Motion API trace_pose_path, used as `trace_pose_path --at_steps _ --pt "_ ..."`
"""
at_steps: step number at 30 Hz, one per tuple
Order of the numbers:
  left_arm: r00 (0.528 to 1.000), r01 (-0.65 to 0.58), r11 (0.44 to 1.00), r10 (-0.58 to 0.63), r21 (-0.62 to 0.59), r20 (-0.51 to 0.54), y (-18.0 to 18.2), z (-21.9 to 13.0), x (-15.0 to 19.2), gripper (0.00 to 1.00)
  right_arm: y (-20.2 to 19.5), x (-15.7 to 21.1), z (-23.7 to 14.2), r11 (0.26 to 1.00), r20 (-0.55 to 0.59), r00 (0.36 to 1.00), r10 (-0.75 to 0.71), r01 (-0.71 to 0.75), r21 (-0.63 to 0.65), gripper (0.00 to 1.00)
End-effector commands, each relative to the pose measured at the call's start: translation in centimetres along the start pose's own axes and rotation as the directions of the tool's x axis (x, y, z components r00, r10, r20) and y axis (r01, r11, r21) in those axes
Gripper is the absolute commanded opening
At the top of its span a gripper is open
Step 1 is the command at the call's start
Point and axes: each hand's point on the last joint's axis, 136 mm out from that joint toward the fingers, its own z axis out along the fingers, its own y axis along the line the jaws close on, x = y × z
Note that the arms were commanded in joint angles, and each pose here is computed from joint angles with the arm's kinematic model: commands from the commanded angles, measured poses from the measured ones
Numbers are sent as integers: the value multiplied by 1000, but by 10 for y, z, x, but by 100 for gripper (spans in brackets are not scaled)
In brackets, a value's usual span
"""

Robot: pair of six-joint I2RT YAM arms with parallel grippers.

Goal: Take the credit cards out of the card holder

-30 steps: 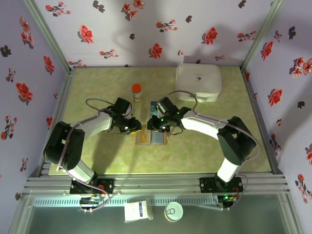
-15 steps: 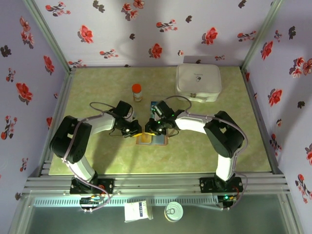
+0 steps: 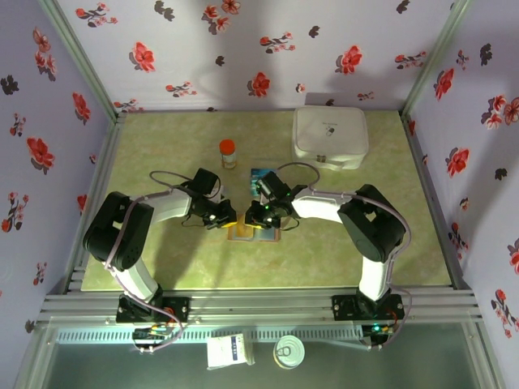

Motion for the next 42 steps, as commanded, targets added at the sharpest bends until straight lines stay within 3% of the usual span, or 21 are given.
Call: trace_pose_path --at_steps 1,8,21,28,35,42 --pt "998 34 996 -37 -79 -40 25 5 13 10 -15 6 -6 998 12 1000 -12 11 69 24" --pt "999 35 997 -38 -72 -32 22 3 11 10 -19 5 -15 994 33 999 -27 23 104 24" --pt "999 -14 999 15 -29 35 -14 -33 -2 13 0 -1 -36 997 77 996 -53 49 52 25" --pt "998 -65 997 64 -50 -11 -35 -15 4 7 -9 -3 -28 997 55 997 -47 43 59 25" --pt "997 -69 984 62 -163 -46 -13 -3 11 2 -21 1 -17 998 24 999 -26 24 64 25" --pt "996 -68 977 55 -200 -72 1 4 18 1 -25 2 -8 999 6 1000 -14 14 51 25"
